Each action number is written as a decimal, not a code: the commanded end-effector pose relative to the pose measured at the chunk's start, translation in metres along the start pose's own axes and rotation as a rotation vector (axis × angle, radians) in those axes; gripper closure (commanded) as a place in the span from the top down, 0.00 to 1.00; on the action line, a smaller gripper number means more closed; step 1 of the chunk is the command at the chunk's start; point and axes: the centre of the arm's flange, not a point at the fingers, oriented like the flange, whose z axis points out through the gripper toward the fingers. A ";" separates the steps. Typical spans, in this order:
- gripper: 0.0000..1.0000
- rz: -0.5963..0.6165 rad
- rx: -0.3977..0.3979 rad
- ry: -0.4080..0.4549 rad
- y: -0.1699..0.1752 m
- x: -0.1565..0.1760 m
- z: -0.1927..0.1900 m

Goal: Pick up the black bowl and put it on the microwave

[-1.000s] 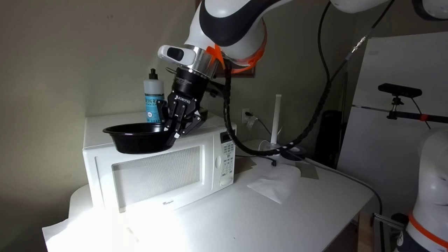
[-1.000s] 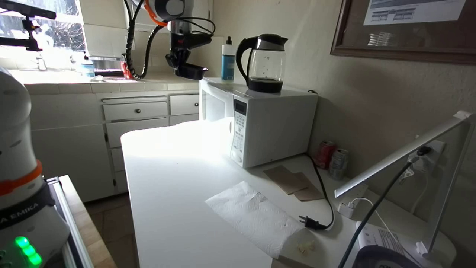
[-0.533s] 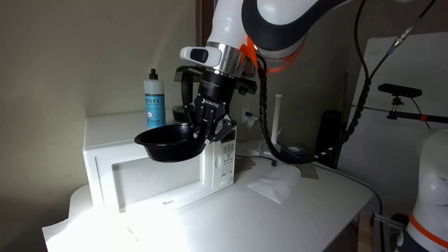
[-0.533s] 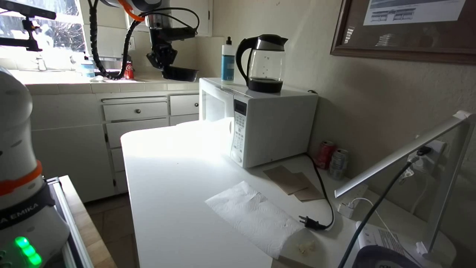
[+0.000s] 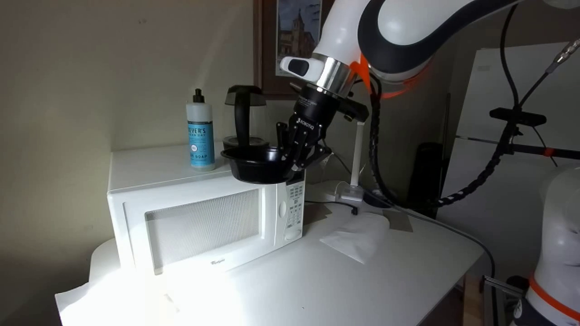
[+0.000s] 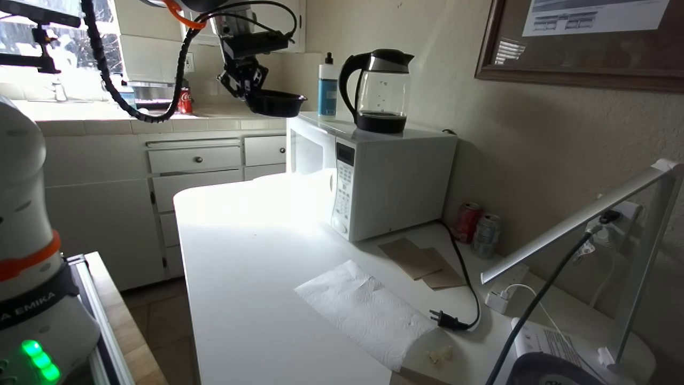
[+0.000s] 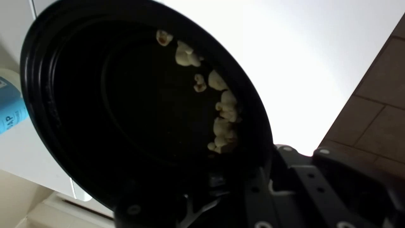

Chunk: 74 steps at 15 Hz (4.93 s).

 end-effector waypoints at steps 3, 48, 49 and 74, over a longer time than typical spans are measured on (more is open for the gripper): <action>0.06 0.026 -0.006 0.005 0.008 -0.011 -0.003; 0.01 -0.278 0.104 0.133 0.232 -0.006 0.071; 0.01 -0.277 0.119 0.130 0.236 -0.006 0.072; 0.96 -0.303 0.089 -0.014 0.176 0.055 0.048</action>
